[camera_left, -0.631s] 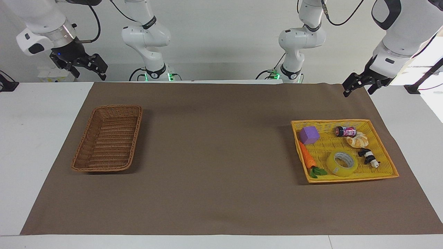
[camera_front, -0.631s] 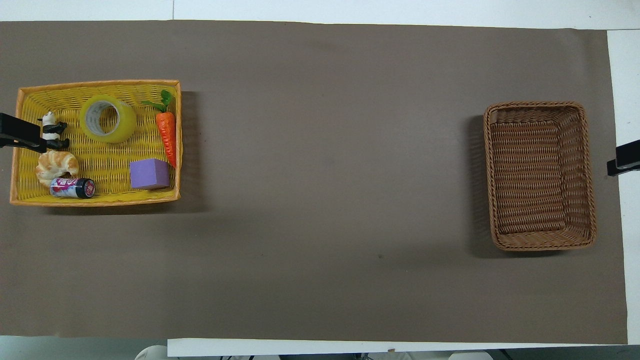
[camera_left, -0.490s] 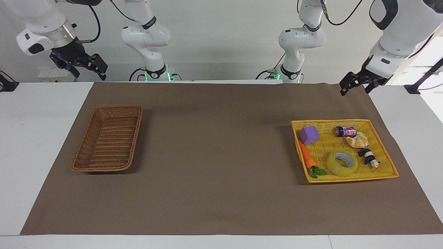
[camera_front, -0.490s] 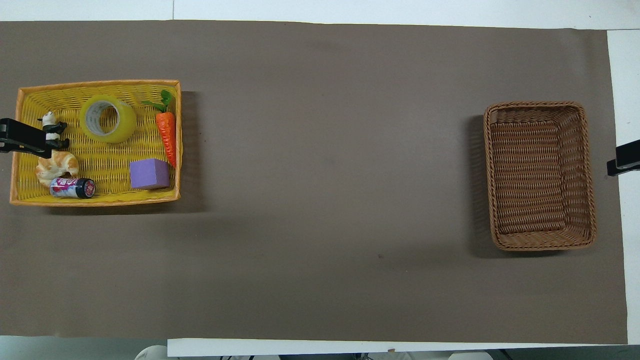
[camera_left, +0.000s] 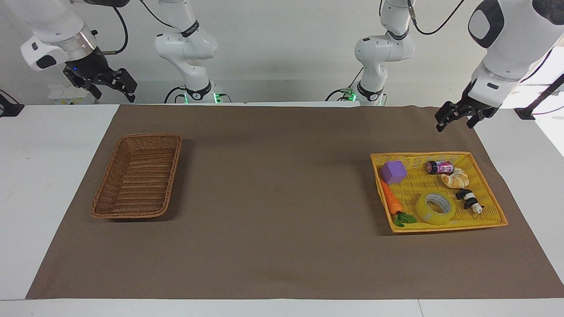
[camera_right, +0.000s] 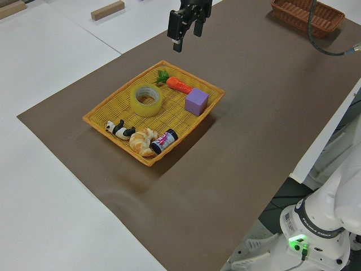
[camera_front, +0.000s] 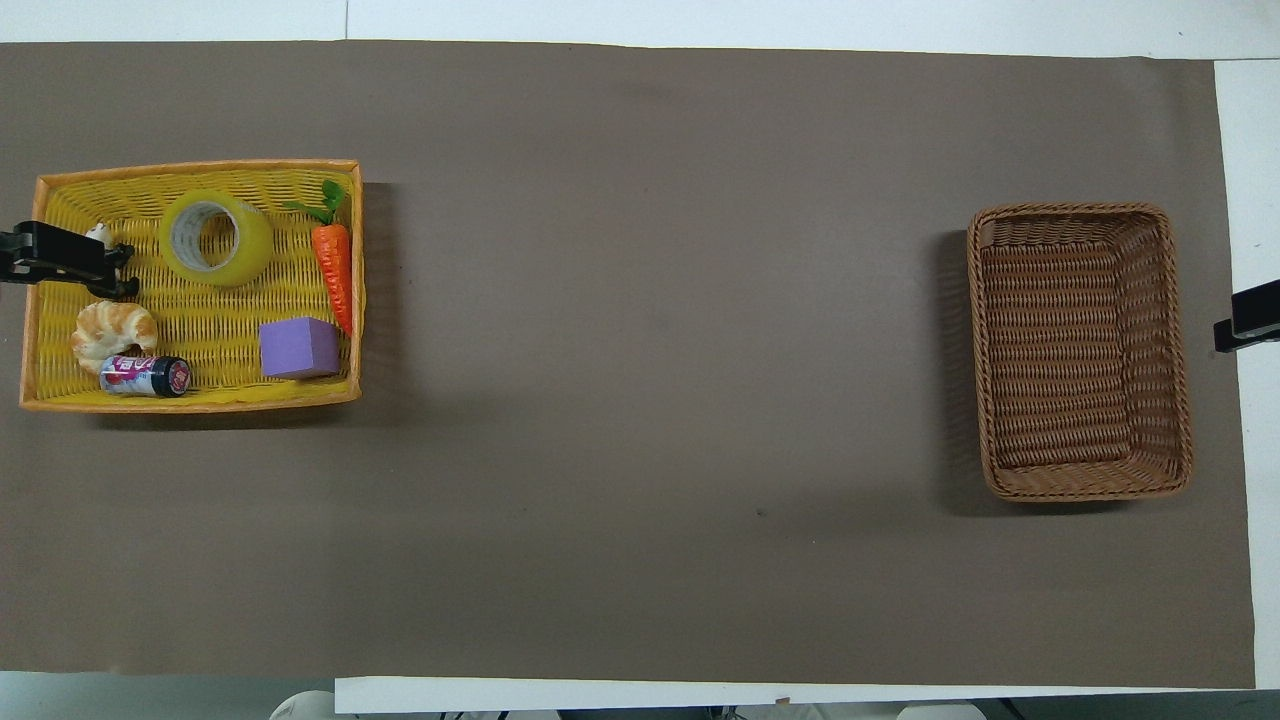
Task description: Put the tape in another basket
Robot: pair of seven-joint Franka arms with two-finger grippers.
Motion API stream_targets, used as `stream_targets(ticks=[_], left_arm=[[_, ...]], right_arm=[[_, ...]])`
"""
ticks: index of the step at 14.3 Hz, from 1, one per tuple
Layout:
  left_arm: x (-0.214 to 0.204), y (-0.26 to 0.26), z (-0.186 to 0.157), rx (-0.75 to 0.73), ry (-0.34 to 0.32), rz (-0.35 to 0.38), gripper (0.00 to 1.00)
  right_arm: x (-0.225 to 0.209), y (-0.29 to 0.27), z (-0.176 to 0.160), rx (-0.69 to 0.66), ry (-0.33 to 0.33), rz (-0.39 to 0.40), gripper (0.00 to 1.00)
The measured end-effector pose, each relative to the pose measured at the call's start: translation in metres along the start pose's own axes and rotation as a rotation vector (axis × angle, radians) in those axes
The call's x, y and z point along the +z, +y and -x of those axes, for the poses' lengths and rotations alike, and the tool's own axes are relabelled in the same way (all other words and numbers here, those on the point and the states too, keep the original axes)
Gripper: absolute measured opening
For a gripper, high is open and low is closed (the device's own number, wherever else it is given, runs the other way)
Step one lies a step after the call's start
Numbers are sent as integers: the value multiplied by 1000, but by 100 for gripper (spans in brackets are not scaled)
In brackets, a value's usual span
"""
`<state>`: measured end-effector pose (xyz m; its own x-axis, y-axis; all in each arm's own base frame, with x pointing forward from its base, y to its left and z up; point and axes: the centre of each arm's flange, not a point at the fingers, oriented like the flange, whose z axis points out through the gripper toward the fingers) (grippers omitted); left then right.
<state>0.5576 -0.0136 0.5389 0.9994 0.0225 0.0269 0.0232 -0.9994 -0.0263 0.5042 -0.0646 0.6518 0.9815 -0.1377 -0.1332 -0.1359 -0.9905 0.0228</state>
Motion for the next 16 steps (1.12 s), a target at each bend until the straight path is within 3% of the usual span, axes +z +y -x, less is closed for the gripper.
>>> stream_targets(ticks=[3, 6, 16], left_arm=[[100, -9, -29, -16, 21, 10, 98], [157, -20, -42, -36, 61, 17, 93], [209, -38, -60, -64, 138, 23, 87]], right_arm=[[0, 0, 0, 0, 0, 0, 100], [0, 0, 0, 0, 0, 0, 100], [0, 0, 0, 0, 0, 0, 100]])
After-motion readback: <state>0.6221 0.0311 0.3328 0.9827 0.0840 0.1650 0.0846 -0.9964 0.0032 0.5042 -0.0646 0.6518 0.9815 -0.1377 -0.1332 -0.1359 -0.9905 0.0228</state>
